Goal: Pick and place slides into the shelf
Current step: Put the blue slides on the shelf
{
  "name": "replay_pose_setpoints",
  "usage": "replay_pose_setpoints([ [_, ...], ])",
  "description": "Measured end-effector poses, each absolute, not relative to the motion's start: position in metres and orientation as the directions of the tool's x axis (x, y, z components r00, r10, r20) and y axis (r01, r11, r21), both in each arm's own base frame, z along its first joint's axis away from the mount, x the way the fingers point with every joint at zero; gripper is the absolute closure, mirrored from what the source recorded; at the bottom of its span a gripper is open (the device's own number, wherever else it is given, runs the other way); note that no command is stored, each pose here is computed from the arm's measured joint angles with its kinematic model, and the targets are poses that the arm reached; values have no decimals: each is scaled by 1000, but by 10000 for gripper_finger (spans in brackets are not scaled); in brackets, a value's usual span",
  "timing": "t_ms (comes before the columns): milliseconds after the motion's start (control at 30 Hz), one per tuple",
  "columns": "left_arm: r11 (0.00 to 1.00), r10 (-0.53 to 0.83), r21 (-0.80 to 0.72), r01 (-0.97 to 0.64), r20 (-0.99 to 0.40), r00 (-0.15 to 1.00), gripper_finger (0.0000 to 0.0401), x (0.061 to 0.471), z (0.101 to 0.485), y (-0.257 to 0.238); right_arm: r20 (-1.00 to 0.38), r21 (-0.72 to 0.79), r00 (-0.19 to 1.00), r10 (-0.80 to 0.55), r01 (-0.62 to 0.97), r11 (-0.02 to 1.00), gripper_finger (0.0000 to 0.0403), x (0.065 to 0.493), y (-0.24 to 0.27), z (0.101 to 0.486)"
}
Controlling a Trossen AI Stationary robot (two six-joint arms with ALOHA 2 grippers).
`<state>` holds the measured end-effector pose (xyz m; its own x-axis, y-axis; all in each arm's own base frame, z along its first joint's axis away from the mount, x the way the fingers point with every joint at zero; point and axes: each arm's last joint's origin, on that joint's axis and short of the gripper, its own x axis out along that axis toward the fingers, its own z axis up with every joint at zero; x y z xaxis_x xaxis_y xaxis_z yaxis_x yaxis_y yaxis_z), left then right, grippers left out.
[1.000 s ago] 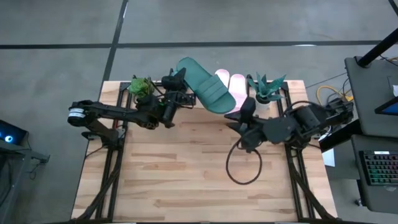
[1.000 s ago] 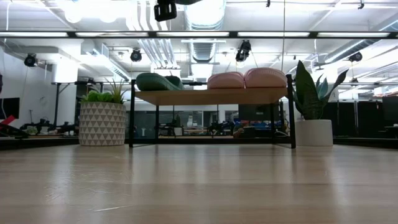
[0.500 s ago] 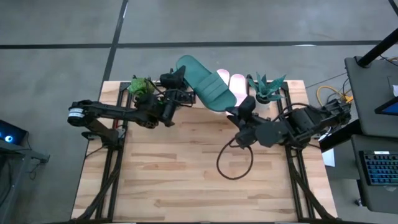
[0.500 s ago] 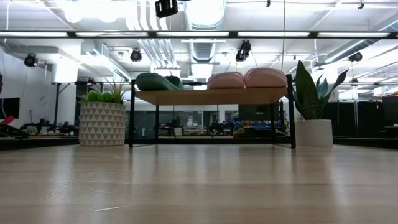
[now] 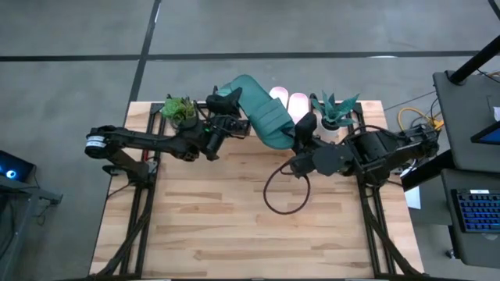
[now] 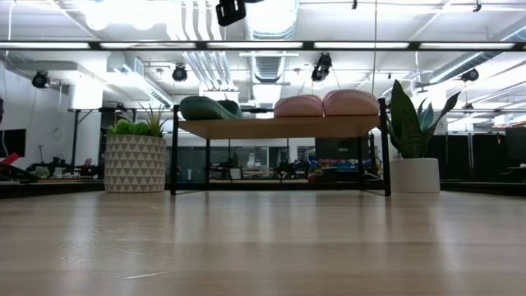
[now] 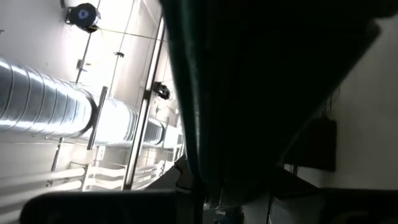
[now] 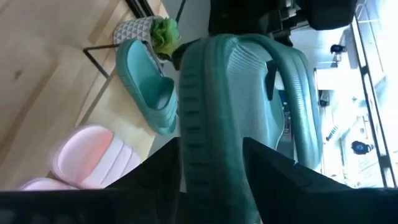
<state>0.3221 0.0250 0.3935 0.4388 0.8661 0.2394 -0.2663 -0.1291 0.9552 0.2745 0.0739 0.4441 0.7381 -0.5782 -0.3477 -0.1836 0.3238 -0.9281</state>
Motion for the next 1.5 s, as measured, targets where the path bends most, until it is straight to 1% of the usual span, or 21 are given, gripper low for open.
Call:
replay_pose_setpoints([
  [100,-122,861,950,-289,246,445,353,322,395,25,-336,-929,747,-574,-162,332,251,278,75,445],
  [200,-121,861,950,-289,246,445,354,322,395,25,-327,-929,754,-569,-147,338,270,279,76,446],
  [300,-120,861,950,-289,244,447,354,322,394,25,-322,-930,758,-567,-140,341,300,281,76,446],
  [467,-120,859,952,-283,243,451,354,323,392,25,-338,-926,772,-539,-169,339,371,282,77,445],
  [500,-120,859,951,-284,243,451,354,323,392,25,-339,-925,774,-535,-171,338,375,282,77,445],
  [733,-120,856,956,-269,237,459,354,323,390,24,-338,-924,776,-532,-165,346,375,283,77,445],
  [867,-121,844,953,-279,246,476,350,323,391,24,-317,-918,788,-528,-115,379,375,284,77,448],
  [1033,-105,829,945,-310,255,497,291,324,391,24,-313,-912,791,-526,-97,398,375,284,77,449],
  [1100,-107,819,944,-313,262,511,276,325,391,23,-312,-905,794,-521,-83,417,375,284,77,449],
  [1367,-85,808,935,-343,266,525,252,325,390,23,-313,-900,795,-520,-73,430,375,284,77,449],
  [1500,-65,812,929,-365,262,522,229,325,392,23,-311,-898,798,-517,-69,434,375,284,77,450],
])
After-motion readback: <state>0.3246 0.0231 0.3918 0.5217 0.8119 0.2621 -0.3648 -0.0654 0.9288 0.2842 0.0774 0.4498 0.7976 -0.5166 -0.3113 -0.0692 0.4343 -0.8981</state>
